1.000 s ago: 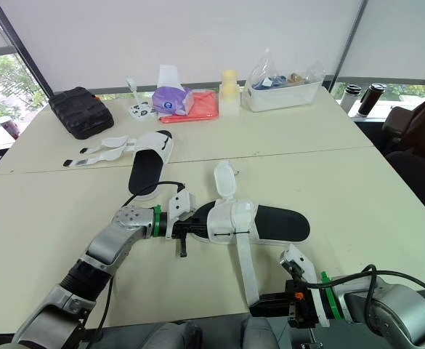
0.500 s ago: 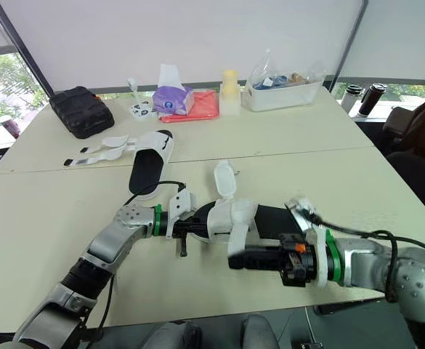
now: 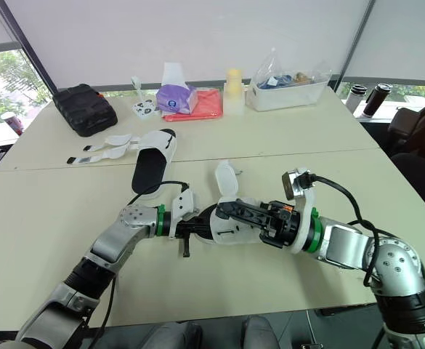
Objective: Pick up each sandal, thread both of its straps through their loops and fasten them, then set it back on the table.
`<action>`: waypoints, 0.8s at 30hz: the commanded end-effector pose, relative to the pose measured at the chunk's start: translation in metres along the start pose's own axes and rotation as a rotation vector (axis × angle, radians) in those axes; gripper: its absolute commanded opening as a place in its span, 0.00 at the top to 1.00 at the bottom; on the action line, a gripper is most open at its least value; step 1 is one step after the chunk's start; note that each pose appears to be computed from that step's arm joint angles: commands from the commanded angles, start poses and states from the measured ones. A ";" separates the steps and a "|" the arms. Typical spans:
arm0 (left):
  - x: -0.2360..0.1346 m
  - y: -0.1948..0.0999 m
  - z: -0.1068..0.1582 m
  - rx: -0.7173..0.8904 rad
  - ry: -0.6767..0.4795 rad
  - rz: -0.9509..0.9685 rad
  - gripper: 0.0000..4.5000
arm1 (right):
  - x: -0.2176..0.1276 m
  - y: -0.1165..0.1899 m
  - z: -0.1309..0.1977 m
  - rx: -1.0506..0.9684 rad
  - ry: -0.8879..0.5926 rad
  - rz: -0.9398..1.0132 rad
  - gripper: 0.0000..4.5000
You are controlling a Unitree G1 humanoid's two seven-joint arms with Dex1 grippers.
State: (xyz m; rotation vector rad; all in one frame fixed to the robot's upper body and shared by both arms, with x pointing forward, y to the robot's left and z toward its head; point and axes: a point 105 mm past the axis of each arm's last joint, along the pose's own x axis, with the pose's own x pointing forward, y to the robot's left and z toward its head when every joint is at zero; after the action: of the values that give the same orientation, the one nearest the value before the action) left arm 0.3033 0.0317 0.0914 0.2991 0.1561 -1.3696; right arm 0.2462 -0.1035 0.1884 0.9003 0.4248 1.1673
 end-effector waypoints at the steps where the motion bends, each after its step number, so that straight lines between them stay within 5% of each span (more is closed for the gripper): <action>1: -0.001 -0.001 -0.004 0.003 0.015 0.007 1.00 | 0.005 -0.007 0.018 0.027 -0.104 -0.022 0.98; 7: 0.000 -0.002 -0.004 0.001 0.012 0.013 1.00 | 0.005 -0.021 0.035 0.100 -0.201 -0.055 0.92; 10: 0.000 -0.003 -0.004 0.000 0.011 0.016 1.00 | 0.004 -0.025 0.038 0.115 -0.227 -0.075 0.69; 16: -0.001 -0.003 -0.005 -0.007 0.012 0.022 1.00 | -0.004 -0.019 0.048 0.101 -0.273 -0.061 0.03; 20: -0.001 -0.003 -0.005 -0.008 0.013 0.024 1.00 | -0.005 -0.003 0.060 -0.189 -0.173 -0.114 0.01; 24: -0.002 -0.002 -0.005 -0.008 0.015 0.023 1.00 | 0.000 -0.010 0.061 -0.678 0.167 -0.289 0.01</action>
State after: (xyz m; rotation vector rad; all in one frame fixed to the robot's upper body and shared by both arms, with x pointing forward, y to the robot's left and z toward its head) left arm 0.3017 0.0327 0.0898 0.2975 0.1538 -1.3493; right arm 0.2993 -0.1367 0.2213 0.3306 0.2557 0.9634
